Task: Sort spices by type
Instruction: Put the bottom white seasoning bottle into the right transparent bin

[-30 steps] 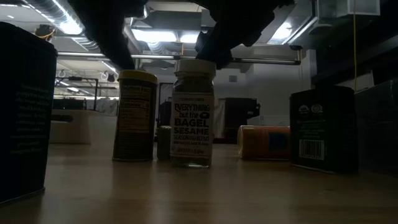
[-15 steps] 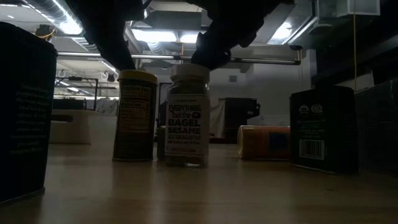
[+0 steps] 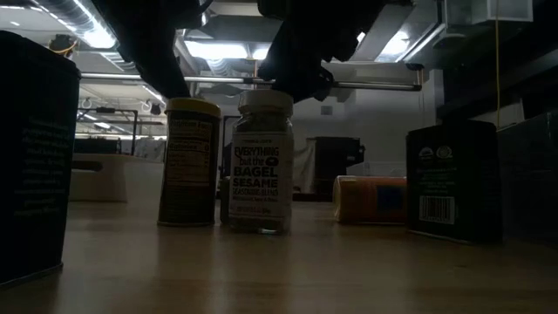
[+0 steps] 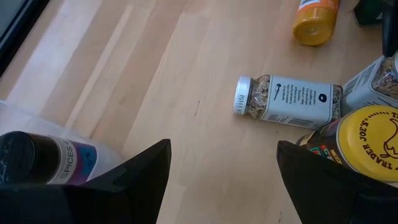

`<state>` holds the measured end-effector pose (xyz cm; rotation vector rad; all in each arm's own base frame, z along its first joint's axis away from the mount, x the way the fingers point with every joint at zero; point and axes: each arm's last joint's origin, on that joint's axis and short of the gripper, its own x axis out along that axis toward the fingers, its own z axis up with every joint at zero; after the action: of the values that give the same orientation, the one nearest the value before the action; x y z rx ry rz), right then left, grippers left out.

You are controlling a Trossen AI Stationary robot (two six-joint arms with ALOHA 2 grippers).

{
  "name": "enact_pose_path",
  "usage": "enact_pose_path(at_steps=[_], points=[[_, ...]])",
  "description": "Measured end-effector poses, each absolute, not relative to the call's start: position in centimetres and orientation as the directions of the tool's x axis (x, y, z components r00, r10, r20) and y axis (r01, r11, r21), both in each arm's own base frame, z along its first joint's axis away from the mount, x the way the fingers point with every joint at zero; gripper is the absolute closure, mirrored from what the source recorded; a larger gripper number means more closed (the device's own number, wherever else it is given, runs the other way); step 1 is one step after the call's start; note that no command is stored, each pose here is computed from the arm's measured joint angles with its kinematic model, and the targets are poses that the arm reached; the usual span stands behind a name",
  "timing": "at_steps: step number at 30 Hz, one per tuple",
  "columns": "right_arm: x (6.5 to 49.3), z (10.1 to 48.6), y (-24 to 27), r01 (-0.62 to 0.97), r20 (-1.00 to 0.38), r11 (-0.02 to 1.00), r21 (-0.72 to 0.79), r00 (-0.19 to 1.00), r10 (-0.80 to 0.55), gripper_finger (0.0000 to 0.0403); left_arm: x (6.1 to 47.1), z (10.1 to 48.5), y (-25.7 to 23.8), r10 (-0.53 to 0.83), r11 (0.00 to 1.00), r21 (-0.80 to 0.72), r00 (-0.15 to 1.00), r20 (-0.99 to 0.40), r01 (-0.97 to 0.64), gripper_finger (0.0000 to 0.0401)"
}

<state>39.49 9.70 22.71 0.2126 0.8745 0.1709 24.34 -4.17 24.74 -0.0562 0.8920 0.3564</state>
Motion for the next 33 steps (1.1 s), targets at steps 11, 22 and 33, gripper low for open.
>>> enact_pose_path(at_steps=[11,22,33], points=[[38.8,23.6,11.3,0.084,-0.72,0.979,0.187,0.69,0.079,0.0143,24.3,24.7,-4.2,0.281,0.94,0.099,0.573,-0.77,-0.327,0.0125],[37.8,23.5,14.2,0.195,-0.681,0.977,0.09,0.728,-0.082,0.0143,24.3,24.7,-4.2,0.281,0.941,0.105,0.571,-0.771,-0.322,0.0125],[38.1,22.0,15.0,0.201,-0.691,0.978,0.049,0.714,-0.112,0.0143,24.4,24.8,-4.2,0.28,0.94,0.098,0.574,-0.769,-0.327,0.0125]])
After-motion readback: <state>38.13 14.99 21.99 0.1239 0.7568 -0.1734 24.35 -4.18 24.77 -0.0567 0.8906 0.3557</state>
